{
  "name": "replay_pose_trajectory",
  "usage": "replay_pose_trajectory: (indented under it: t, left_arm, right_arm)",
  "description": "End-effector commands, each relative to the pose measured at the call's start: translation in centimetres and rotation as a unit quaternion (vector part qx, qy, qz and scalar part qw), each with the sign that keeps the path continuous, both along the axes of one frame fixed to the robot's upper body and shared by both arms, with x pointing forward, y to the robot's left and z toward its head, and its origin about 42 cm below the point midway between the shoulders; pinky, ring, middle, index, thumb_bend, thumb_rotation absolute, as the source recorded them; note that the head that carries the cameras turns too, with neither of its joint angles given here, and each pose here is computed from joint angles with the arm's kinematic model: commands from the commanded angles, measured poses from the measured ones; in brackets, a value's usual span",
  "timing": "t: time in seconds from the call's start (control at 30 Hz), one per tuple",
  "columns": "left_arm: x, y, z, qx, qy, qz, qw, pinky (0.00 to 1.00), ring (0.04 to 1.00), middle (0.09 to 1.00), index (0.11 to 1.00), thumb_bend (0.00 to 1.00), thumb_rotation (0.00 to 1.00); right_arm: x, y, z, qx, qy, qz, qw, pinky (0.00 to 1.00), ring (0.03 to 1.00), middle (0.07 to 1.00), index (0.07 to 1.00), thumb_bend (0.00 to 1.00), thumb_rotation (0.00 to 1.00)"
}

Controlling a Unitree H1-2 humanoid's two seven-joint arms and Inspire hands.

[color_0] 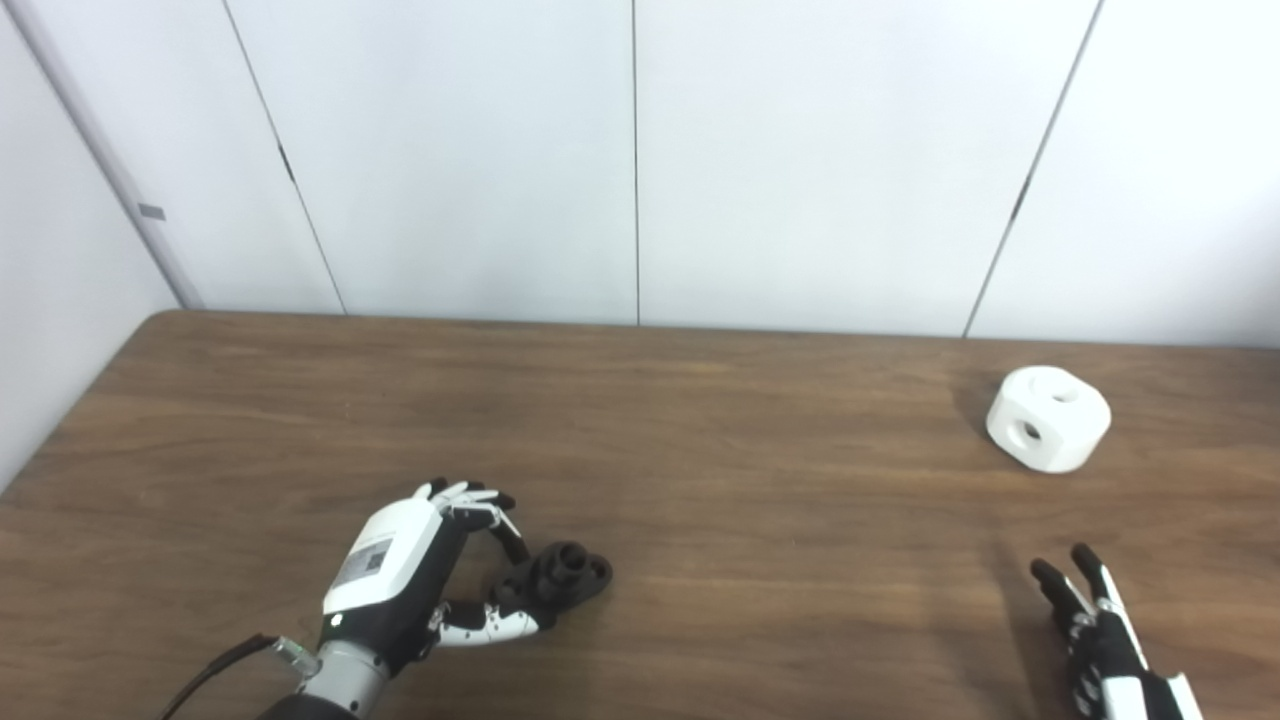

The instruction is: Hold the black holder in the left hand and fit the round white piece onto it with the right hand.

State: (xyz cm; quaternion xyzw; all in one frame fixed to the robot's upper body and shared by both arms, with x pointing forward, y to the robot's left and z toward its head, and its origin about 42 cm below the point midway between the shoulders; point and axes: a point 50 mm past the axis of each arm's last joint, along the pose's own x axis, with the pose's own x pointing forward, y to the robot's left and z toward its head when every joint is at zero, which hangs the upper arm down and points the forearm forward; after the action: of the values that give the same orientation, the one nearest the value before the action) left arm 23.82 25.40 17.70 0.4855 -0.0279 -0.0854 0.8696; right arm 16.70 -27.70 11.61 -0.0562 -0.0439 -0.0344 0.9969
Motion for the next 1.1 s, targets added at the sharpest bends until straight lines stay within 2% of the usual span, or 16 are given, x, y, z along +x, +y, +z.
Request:
replay_pose_trajectory:
  t: [0.0,0.27,0.53,0.87,1.07]
  left_arm:
    - [-0.3,-0.8,1.3,-0.004,-0.031,-0.021,0.999,1.0,0.919,0.821,0.487,0.52,0.05]
    - [-1.6,-2.5,0.7,-0.031,-0.007,-0.059,0.998,1.0,0.922,0.823,0.486,0.52,0.04]
    - [-2.6,-4.0,-0.5,-0.042,-0.007,-0.125,0.991,0.97,0.911,0.814,0.486,0.52,0.04]
    - [-3.3,-5.8,-2.6,-0.071,0.048,-0.175,0.981,1.0,0.945,0.842,0.486,0.52,0.05]
    - [-3.5,-6.9,-4.6,-0.077,0.045,-0.197,0.976,1.0,0.929,0.823,0.486,0.52,0.05]
  right_arm:
    - [-0.4,1.1,0.4,0.016,-0.007,-0.004,1.0,1.0,0.963,0.907,1.0,0.56,1.0]
    - [-0.1,1.4,1.1,0.019,-0.005,-0.002,1.0,1.0,0.972,0.899,1.0,0.55,1.0]
    - [0.0,1.5,1.7,0.019,0.0,-0.003,1.0,1.0,0.97,0.902,1.0,0.58,1.0]
    - [0.1,1.6,1.8,0.014,-0.001,-0.01,1.0,1.0,0.962,0.892,1.0,0.6,0.99]
    - [0.0,1.6,1.9,0.008,-0.003,-0.01,1.0,1.0,0.96,0.892,1.0,0.6,1.0]
